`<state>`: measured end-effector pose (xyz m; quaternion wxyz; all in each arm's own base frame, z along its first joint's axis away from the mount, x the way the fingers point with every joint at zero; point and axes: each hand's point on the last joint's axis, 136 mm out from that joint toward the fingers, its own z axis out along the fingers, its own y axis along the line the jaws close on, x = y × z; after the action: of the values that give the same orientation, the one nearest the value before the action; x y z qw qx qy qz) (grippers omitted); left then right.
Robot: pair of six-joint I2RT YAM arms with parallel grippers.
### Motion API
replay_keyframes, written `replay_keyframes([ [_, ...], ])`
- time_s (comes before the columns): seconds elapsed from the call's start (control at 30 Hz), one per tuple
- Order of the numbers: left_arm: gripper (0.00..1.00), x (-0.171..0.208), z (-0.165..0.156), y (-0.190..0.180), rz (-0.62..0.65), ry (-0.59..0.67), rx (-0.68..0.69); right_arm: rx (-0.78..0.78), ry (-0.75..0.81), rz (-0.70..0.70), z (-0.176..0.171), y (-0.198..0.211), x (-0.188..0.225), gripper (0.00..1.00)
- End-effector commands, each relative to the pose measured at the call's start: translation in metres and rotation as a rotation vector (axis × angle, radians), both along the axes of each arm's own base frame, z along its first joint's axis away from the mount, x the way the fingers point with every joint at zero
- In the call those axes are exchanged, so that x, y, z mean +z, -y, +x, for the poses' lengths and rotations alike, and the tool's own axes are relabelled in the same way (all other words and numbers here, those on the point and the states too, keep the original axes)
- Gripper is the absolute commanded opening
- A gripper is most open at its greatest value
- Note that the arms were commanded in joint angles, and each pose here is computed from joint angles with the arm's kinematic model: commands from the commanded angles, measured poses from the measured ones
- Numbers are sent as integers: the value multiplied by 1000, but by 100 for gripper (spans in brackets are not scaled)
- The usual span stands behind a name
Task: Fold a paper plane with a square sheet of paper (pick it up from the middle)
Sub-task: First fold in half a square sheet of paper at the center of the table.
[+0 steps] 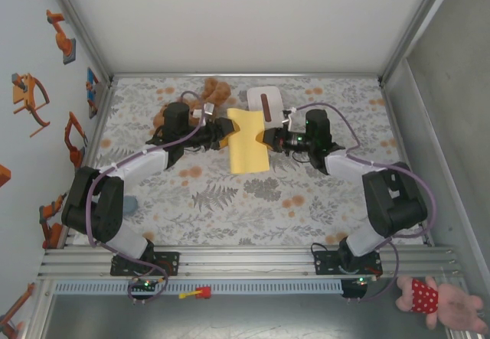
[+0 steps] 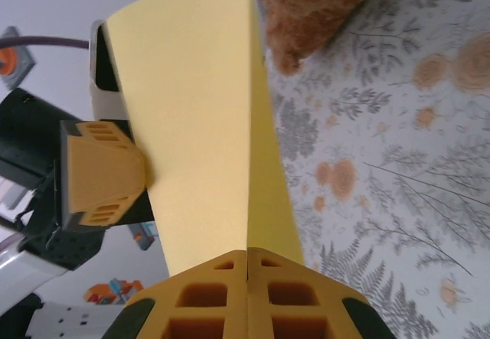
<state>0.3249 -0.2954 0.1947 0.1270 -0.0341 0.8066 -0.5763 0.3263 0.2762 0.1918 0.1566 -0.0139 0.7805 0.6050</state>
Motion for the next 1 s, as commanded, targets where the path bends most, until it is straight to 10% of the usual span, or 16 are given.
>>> replay_keyframes([
  [0.0,57,-26,3,-19,132,-37,66,-38,76,-186,-2,18,10,0],
  [0.4,92,-55,3,-69,396,-21,244,-117,76,-549,-27,73,38,0],
  [0.97,98,-79,-27,-72,351,-64,240,-80,-143,-243,-14,-43,-40,0],
])
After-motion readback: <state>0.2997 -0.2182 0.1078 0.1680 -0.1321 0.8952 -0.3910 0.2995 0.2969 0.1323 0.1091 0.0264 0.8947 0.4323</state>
